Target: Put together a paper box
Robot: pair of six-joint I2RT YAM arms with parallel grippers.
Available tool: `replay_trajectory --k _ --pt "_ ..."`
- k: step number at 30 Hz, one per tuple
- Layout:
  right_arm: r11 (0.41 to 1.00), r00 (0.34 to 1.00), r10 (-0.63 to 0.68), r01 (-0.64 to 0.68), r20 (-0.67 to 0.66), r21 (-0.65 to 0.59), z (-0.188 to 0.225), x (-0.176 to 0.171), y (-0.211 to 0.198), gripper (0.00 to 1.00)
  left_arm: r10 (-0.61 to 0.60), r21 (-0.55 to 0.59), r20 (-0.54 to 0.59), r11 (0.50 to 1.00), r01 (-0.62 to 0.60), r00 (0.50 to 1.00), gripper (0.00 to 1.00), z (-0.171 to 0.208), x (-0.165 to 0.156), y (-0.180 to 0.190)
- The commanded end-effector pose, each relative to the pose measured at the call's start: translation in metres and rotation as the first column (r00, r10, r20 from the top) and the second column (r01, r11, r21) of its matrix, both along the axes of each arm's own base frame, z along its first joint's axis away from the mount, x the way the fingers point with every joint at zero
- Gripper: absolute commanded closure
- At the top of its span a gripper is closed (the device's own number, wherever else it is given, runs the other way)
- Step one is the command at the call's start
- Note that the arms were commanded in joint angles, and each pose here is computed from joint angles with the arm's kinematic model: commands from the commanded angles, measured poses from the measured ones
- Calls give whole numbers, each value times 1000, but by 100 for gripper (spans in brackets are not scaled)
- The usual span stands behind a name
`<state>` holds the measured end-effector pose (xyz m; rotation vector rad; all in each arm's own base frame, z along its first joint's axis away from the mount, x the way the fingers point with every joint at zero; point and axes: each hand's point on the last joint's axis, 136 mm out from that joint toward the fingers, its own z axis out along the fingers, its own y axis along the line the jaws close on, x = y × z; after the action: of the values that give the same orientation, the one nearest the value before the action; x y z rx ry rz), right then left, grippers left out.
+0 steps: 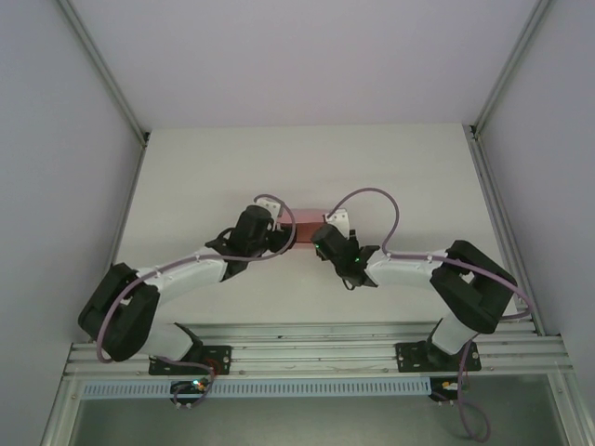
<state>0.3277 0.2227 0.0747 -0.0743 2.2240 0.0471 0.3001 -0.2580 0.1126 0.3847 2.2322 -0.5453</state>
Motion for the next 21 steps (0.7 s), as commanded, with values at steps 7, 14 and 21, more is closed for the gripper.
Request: replay_trajectory --k 7,14,21 --pt "992 991 120 -117 -57 54 9 -34 1 0 -48 33 -9 998 48 999 0 9 -33 10" --pt "959 961 277 -275 -25 68 59 -54 7 0 16 40 42 999 -17 999 0 66 -35 27" --pt "971 973 192 -208 129 122 130 -22 -6 0 91 -8 46 996 -90 995 0 106 -4 29"
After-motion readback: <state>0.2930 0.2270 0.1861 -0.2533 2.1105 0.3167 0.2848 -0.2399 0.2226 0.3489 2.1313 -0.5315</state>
